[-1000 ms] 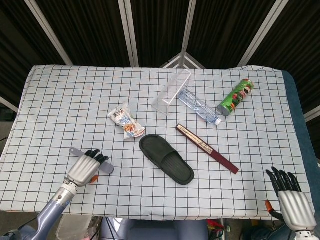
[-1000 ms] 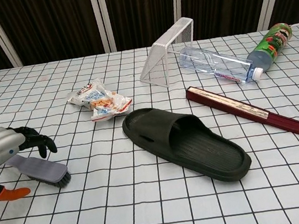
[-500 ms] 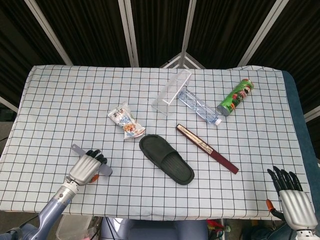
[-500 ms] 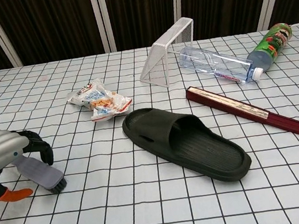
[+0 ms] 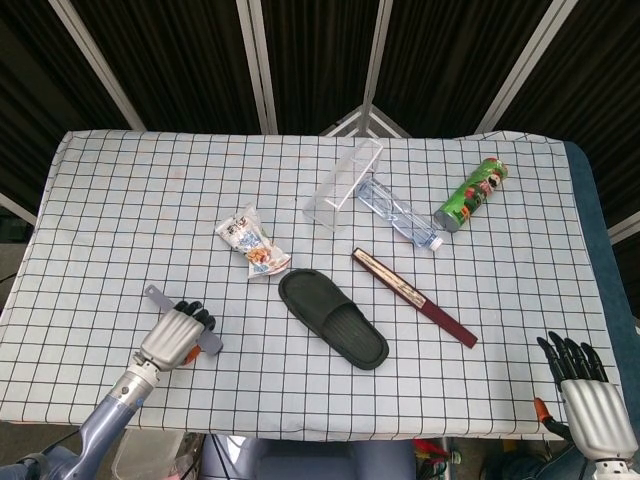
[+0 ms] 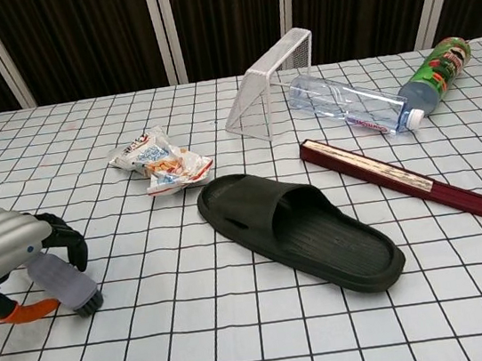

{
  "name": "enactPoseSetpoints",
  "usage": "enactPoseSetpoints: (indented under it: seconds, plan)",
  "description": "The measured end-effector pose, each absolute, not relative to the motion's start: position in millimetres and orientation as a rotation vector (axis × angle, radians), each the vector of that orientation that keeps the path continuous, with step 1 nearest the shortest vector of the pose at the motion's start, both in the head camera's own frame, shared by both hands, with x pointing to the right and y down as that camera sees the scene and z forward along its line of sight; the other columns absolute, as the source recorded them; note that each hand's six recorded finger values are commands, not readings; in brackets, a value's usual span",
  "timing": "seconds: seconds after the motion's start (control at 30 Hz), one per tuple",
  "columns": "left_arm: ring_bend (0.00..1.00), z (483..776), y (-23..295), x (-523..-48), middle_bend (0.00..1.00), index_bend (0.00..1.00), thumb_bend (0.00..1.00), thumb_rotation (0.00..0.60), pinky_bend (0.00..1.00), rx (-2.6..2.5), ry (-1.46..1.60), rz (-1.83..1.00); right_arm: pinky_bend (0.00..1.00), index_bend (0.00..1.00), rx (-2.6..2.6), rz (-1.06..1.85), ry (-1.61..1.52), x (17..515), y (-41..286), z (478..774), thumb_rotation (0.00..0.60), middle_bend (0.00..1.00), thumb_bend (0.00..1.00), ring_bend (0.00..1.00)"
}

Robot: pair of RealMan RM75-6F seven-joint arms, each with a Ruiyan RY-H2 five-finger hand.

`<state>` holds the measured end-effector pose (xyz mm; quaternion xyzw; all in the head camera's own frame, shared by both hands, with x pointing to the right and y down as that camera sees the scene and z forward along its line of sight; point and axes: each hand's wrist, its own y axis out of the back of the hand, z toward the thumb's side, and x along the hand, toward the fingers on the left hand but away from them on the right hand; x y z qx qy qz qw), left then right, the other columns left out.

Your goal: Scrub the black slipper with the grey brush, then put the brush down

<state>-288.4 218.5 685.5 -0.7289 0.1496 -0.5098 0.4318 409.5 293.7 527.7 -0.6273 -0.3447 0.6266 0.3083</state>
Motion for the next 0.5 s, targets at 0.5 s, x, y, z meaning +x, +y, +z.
enactPoseSetpoints:
  seconds: [0.5]
  plan:
    - [0.32, 684.7, 219.4, -287.7, 0.49, 0.49, 0.59, 0.6, 0.4, -1.84, 0.36, -1.277, 0.0, 0.0, -1.656, 1.658, -0.914, 410.5, 293.6, 526.5, 0.59, 0.0, 0.42, 0.0]
